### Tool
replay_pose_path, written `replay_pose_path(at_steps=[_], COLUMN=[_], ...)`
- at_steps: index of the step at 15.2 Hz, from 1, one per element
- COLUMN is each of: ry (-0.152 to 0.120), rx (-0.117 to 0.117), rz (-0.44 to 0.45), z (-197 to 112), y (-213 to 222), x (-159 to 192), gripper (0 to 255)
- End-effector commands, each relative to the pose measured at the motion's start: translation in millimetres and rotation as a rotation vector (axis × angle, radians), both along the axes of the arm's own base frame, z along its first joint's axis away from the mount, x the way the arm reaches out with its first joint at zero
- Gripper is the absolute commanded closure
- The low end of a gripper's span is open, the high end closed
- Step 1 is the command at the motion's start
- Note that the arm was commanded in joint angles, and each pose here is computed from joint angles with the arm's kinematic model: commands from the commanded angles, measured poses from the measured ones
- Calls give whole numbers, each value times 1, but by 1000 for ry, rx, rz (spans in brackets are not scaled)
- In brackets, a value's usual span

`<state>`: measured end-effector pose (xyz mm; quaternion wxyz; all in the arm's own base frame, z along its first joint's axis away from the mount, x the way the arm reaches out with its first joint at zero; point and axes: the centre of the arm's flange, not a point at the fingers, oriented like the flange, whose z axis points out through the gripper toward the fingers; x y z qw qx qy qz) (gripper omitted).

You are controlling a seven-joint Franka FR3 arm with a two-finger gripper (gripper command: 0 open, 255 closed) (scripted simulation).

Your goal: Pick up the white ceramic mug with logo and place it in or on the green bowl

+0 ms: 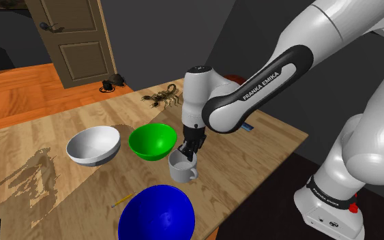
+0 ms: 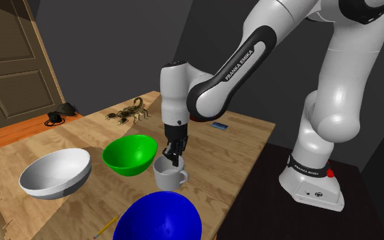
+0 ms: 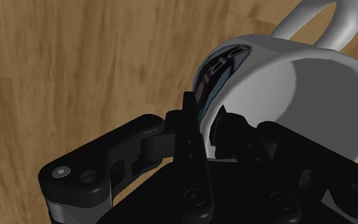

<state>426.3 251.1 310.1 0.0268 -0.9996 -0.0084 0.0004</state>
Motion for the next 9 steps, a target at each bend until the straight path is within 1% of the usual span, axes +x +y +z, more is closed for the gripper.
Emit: replay_pose_path(at_steps=[1, 4, 9], ry=[0, 0, 0], rx=[0, 0, 0], rz=[0, 0, 0], z=[0, 0, 26], y=[0, 0, 0], x=[0, 0, 0], gripper=[255, 255, 255])
